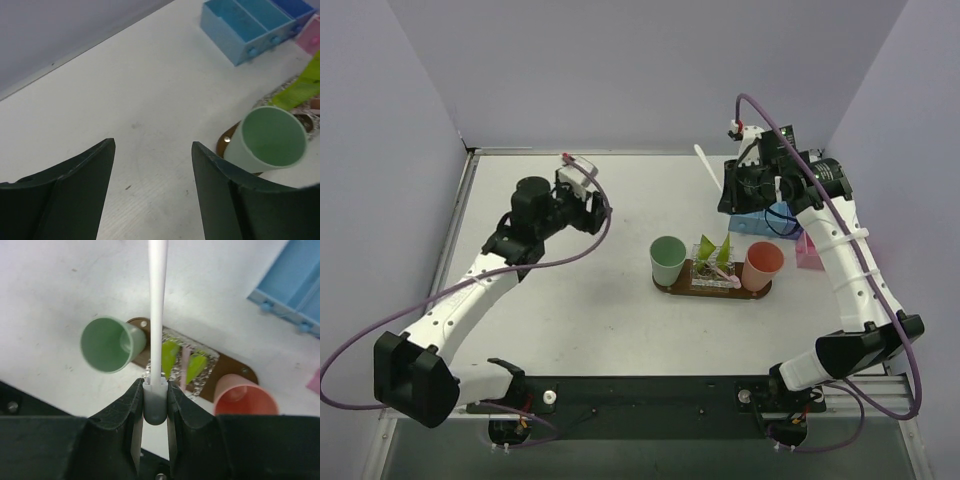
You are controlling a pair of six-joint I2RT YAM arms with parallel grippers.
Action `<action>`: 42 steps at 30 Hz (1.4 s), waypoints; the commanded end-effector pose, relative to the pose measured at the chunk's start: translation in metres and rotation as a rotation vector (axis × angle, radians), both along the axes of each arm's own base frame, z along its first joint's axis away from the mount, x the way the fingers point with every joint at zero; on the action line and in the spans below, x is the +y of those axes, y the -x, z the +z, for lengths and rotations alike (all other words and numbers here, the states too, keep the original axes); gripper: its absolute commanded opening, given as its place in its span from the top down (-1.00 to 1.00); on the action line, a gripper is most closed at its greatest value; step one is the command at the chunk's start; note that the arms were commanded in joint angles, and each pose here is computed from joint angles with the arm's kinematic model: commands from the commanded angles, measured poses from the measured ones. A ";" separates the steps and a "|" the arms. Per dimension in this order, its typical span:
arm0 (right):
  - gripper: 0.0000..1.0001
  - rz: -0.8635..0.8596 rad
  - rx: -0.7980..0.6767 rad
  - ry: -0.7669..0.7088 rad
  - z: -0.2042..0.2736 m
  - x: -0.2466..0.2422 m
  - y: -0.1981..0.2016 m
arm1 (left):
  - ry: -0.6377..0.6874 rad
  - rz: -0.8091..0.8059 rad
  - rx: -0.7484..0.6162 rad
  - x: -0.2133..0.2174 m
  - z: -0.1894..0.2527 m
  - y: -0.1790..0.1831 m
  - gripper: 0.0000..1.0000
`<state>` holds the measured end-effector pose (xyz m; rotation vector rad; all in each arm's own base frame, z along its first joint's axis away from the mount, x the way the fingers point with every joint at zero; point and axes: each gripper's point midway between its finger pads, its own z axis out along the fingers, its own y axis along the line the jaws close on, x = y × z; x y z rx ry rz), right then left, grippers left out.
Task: Prepare toiletry sets of a toothbrush and toothpaste on the tray
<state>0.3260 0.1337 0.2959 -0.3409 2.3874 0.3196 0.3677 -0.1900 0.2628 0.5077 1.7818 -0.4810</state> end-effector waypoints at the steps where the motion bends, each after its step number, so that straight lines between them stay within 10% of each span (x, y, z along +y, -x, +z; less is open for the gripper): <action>1: 1.00 0.127 0.136 -0.187 -0.006 0.042 0.041 | -0.128 -0.318 -0.320 -0.071 0.059 0.044 -0.47; 13: 1.00 0.328 0.406 -0.184 -0.020 0.061 0.123 | -0.467 -0.463 -0.666 -0.107 0.047 0.084 -0.57; 42: 1.00 0.479 0.498 -0.266 -0.008 0.092 0.166 | -0.479 -0.638 -0.606 -0.133 0.012 0.107 -0.31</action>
